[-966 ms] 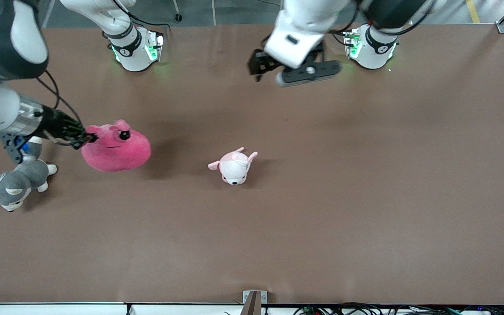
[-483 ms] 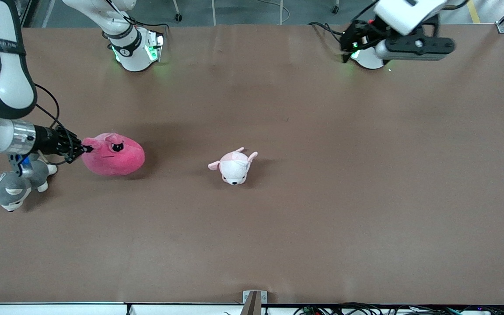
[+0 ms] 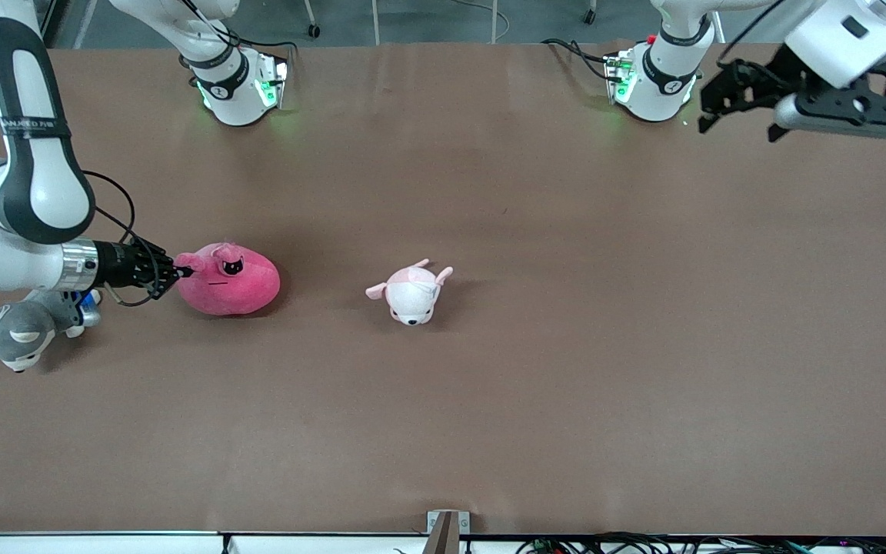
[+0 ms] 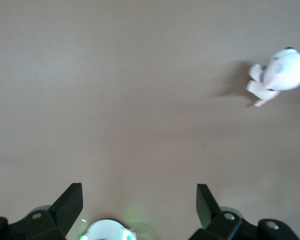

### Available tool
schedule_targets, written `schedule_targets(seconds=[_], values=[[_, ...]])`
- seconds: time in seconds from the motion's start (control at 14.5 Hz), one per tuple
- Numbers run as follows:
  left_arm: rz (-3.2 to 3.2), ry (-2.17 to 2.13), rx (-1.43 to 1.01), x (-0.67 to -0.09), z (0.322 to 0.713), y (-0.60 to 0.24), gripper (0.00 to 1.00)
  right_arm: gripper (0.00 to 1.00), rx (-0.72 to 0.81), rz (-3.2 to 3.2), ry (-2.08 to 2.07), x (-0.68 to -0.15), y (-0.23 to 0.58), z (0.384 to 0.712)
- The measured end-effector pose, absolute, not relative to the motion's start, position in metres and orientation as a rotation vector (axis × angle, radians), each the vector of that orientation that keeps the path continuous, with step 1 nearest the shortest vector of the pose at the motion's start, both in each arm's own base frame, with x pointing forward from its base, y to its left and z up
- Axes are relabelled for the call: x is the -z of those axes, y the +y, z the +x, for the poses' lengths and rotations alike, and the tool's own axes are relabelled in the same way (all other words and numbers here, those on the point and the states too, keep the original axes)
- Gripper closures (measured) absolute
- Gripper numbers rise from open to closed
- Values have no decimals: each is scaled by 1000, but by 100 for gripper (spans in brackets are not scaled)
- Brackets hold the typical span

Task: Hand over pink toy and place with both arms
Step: 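Lower the pink plush onto the table and open the right gripper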

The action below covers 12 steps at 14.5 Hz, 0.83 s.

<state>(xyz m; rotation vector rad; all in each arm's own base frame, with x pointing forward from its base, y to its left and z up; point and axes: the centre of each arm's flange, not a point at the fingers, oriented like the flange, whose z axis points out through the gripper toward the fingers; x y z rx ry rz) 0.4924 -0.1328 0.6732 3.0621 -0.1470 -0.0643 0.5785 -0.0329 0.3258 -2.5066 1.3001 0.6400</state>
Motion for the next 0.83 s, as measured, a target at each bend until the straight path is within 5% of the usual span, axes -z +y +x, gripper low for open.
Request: schedule_targets(seconds=[0.14,0.69,0.83], values=[[3121,-157,79,-658,511,-128,0,82,-628,-2519,1272,-318,-35,581],[3121,-170,206,-591,567,-129,0,3,-267,-2947,542,-403,-62,623],[3121,-167,190,-596,568,-128,0,0,-163,-3051,293,-435,-69,633]])
